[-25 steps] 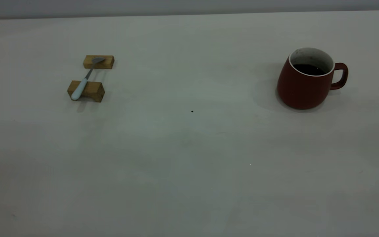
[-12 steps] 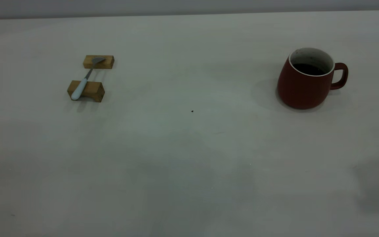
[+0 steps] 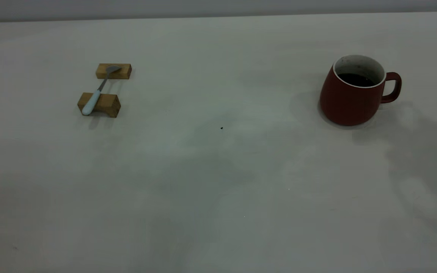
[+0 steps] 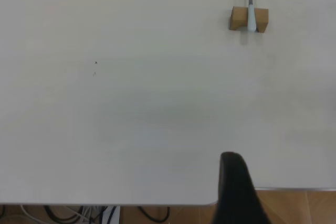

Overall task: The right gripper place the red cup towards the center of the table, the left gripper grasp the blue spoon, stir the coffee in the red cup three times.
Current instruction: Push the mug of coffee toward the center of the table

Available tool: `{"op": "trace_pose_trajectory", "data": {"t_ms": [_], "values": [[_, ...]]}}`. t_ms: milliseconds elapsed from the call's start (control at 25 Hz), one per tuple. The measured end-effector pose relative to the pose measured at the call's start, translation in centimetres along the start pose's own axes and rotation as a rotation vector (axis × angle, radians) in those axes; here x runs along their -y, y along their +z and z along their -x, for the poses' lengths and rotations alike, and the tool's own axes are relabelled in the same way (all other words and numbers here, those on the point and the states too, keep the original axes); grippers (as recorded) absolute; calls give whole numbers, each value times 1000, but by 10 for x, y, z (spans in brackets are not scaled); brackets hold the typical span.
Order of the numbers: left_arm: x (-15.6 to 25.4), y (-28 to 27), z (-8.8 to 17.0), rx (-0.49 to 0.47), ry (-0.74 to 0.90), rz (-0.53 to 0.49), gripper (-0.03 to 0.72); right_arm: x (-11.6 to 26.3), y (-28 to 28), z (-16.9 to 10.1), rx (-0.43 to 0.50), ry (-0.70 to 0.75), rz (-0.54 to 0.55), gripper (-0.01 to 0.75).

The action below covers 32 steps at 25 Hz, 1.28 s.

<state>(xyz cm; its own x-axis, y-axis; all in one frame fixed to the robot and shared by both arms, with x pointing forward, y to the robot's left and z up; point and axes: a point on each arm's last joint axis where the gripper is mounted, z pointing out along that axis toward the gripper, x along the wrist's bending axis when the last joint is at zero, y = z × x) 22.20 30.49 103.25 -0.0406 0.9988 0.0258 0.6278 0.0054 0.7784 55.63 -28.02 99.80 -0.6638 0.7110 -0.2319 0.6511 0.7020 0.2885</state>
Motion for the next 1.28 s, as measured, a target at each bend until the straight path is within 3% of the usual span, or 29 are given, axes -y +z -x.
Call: {"op": "trace_pose_trajectory", "data": {"t_ms": [200, 680, 1280], "values": [[0, 0, 0, 0, 0, 0, 533, -14, 57, 14, -69, -113, -71, 701], [0, 0, 0, 0, 0, 0, 533, -34, 148, 39, -113, -353, -136, 685], [0, 0, 0, 0, 0, 0, 533, -40, 201, 23, -122, -547, -108, 670]]}}
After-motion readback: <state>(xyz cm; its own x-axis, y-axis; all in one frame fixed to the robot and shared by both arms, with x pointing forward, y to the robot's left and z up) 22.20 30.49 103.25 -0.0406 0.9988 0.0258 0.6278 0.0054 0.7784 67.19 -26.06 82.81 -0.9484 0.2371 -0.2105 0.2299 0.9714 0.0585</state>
